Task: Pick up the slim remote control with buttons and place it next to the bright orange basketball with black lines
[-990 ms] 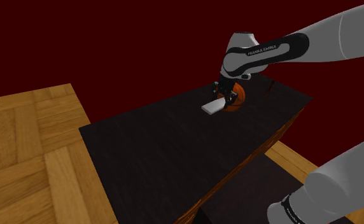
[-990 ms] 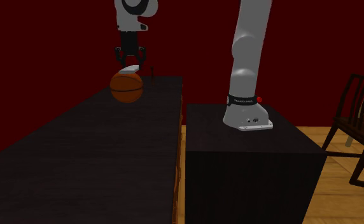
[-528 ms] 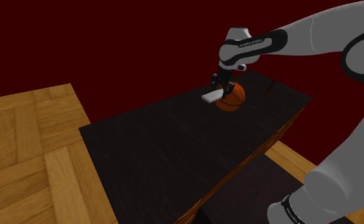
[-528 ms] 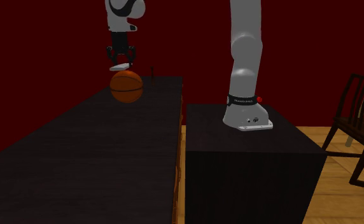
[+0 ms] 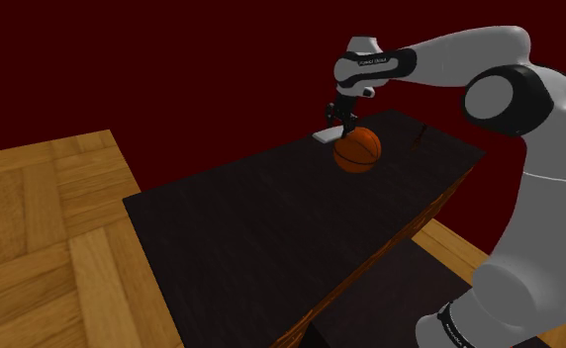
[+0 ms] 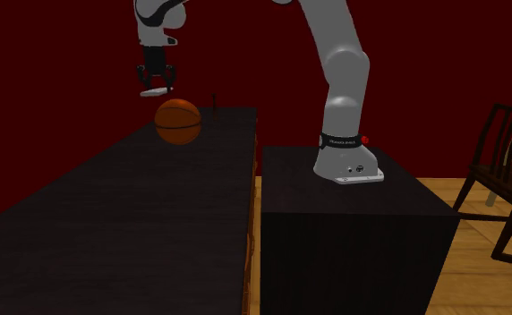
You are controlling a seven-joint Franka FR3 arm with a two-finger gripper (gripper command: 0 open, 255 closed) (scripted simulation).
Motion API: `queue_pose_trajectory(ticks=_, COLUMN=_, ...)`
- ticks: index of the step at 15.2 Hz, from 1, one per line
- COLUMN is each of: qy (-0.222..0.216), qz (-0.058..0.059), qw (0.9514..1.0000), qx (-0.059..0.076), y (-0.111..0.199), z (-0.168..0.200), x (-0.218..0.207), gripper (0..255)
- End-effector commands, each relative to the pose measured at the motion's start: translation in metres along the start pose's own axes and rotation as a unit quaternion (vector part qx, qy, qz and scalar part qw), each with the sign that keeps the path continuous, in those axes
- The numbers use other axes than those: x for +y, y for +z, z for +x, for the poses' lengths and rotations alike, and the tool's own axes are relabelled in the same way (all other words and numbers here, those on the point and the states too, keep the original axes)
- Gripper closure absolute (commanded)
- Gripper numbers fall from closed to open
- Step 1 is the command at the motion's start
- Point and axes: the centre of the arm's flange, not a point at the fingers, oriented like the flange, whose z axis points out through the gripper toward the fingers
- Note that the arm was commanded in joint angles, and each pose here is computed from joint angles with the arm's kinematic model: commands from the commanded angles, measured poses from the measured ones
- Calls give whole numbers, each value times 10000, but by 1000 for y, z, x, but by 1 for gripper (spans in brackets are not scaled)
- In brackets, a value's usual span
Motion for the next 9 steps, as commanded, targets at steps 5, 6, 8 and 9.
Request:
queue_pose_trajectory(ticks=5, qy=0, qz=3, qw=10000, qx=2, y=1, z=46, x=-52, gripper=255)
queue_pose_trajectory(ticks=6, qy=0, qz=3, qw=10000, qx=2, y=6, z=46, x=-52, gripper=255)
queue_pose_trajectory(ticks=8, qy=0, qz=3, qw=10000, qx=2, y=17, z=46, x=-52, gripper=255)
queue_pose_trajectory(ticks=9, qy=0, qz=3, qw=10000, qx=2, y=22, z=46, x=-52, gripper=255)
